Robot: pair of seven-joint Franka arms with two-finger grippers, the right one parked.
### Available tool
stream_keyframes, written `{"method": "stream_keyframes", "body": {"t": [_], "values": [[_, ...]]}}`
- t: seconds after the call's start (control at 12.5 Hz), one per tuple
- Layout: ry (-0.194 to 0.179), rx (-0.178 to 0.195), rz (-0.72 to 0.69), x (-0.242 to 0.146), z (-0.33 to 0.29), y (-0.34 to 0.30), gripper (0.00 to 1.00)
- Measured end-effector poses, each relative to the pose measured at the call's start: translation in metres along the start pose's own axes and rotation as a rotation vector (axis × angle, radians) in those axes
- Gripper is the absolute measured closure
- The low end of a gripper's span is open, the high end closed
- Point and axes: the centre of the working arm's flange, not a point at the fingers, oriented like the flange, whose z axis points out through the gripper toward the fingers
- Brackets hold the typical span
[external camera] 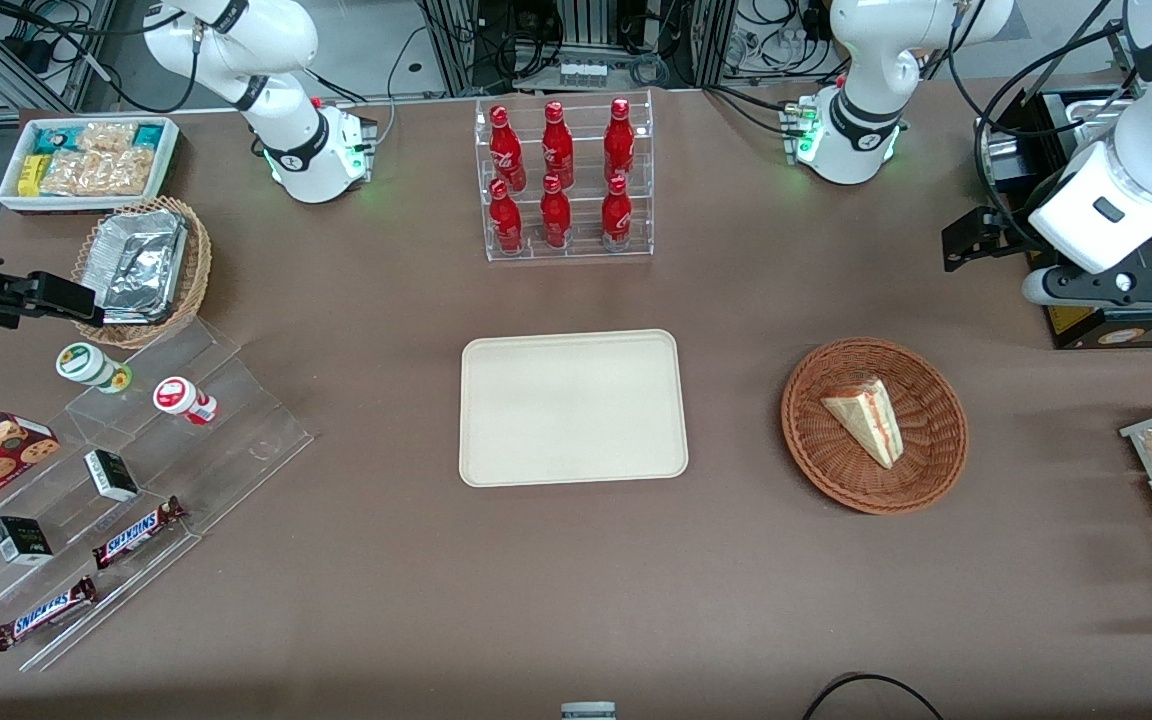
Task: Place sandwich from basket to tray
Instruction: 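Move the left gripper over the wrapped sandwich in the wicker basket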
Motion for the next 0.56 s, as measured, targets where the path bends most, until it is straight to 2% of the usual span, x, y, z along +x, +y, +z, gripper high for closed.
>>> {"method": "stream_keyframes", "body": {"t": [0.56], "values": [[0.003, -0.002, 0.003, 0.014, 0.024, 0.002, 0.0]]}}
